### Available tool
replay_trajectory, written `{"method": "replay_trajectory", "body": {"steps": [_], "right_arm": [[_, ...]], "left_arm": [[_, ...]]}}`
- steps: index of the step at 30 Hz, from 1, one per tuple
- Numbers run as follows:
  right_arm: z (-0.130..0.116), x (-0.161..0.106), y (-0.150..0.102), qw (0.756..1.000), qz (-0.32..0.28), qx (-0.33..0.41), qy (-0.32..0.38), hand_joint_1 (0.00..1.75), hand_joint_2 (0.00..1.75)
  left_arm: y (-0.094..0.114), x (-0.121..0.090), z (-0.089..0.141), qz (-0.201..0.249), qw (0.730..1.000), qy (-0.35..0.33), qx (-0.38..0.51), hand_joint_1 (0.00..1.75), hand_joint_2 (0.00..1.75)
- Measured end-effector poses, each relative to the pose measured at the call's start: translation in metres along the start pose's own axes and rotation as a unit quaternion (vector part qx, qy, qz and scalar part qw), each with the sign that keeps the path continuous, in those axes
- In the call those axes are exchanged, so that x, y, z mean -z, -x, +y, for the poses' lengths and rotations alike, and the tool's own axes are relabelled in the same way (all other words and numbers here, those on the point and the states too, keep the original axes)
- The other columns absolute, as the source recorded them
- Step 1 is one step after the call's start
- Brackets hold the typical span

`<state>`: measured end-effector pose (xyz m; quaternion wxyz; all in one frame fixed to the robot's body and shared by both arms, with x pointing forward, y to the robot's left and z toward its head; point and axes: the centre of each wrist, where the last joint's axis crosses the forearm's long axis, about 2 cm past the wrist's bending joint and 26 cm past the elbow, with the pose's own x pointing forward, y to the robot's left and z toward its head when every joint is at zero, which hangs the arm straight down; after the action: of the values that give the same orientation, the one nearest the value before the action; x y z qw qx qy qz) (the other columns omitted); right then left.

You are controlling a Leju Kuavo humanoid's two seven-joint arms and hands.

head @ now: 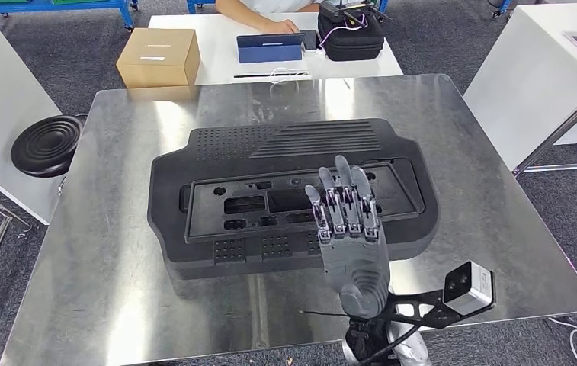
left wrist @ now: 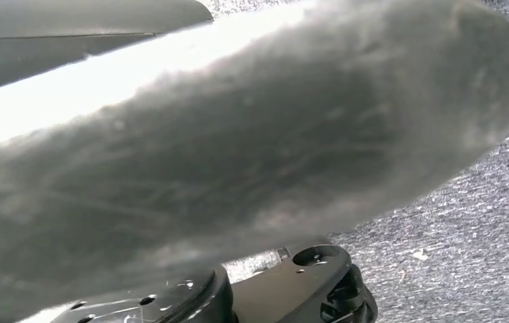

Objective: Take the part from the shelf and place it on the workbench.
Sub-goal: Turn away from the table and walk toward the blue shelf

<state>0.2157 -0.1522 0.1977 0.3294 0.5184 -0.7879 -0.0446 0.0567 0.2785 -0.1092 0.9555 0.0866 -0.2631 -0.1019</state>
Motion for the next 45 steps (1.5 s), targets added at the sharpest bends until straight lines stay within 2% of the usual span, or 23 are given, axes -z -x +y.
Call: {"method": "replay_trajectory", "body": {"steps": [7,23,45], "right_arm": [[0.004,-0.019,-0.011,1.000,-0.001,-0.012,0.017,0.00,1.75],[0.005,-0.024,-0.015,1.000,-0.001,-0.016,0.021,0.00,1.75],[-0.013,-0.048,-0.044,0.989,-0.038,-0.084,0.119,0.00,1.75]], "left_arm": [[0.006,-0.002,0.000,0.000,1.000,-0.004,-0.013,0.00,0.00],[0.006,-0.003,0.000,0.001,1.000,-0.005,-0.019,0.00,0.00],[0.014,-0.005,0.003,0.005,0.999,-0.008,-0.038,0.00,0.00]]}}
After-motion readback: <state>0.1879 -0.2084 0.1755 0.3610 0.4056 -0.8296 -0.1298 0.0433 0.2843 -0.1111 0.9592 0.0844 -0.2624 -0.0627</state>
